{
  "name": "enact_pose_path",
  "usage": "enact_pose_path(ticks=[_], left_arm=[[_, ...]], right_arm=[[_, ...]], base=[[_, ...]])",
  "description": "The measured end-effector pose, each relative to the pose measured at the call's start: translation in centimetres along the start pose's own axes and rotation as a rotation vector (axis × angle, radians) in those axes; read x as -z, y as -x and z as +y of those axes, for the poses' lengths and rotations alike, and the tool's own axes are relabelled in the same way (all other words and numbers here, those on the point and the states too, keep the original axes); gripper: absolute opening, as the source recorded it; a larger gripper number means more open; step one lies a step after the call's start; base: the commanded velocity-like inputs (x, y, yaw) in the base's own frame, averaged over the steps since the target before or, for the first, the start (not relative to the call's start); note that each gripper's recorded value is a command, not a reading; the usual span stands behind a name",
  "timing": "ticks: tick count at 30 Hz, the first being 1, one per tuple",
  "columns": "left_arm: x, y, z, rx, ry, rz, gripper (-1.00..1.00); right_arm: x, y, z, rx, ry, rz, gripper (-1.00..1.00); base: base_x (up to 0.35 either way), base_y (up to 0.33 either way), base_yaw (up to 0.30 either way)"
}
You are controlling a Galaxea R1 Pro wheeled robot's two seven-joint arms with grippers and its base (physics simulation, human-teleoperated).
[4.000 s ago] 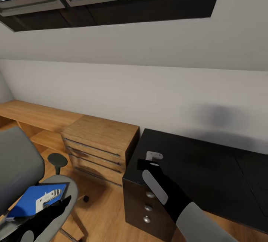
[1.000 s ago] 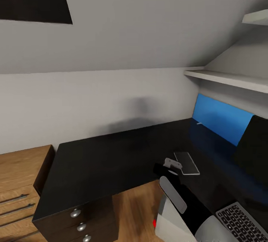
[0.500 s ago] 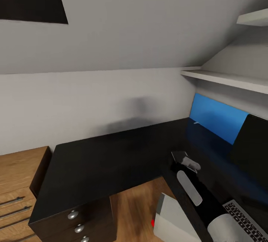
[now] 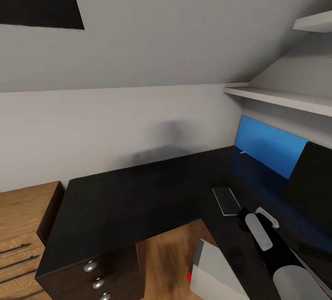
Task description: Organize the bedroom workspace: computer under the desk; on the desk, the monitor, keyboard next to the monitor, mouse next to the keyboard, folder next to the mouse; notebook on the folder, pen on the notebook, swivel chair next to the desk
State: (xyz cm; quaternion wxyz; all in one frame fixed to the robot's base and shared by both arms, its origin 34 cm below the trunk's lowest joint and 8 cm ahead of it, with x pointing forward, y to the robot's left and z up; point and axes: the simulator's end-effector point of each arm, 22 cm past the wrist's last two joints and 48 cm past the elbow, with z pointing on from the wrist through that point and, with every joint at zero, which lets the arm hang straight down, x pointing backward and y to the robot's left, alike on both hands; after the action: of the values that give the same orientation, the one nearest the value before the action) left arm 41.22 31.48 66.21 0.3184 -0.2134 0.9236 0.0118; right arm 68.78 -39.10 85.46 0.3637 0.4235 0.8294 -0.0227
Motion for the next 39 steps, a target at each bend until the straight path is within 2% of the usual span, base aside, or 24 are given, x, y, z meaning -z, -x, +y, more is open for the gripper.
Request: enact_pose_path(ticks=[5,12,24,35,39], left_arm=[[0.0,-0.1,-0.2,0.002,-0.002,0.001,1.0],[0.0,-0.2,-0.4,0.005,-0.004,0.003,1.0],[0.1,-0.4,-0.7,0.009,-0.008,0.007,1.0],[0.1,-0.4,-0.7,0.008,-0.009,0.005,1.0],[0.1,-0.3,-0.7,0.01,-0.01,0.003,1.0]], right_arm=[[-0.1,0.1,-0.3,-0.018,-0.006,0.003,-1.0],[-0.1,0.1,-0.6,-0.018,-0.021,0.003,-1.0],[0.0,0.3,-0.6,-0.029,-0.021,-0.012,-1.0],[0.0,0.3,-0.4,-0.027,-0.019,-0.014,-1.0],[-0.4,-0.6,-1.2,-0.013,-0.041,0.002,-1.0]], base=[[0.0,0.0,0.0],[0.0,0.0,-0.011],[0.0,0.0,-0.151],[0.0,0.0,-0.019],[0.0,0.0,0.0]])
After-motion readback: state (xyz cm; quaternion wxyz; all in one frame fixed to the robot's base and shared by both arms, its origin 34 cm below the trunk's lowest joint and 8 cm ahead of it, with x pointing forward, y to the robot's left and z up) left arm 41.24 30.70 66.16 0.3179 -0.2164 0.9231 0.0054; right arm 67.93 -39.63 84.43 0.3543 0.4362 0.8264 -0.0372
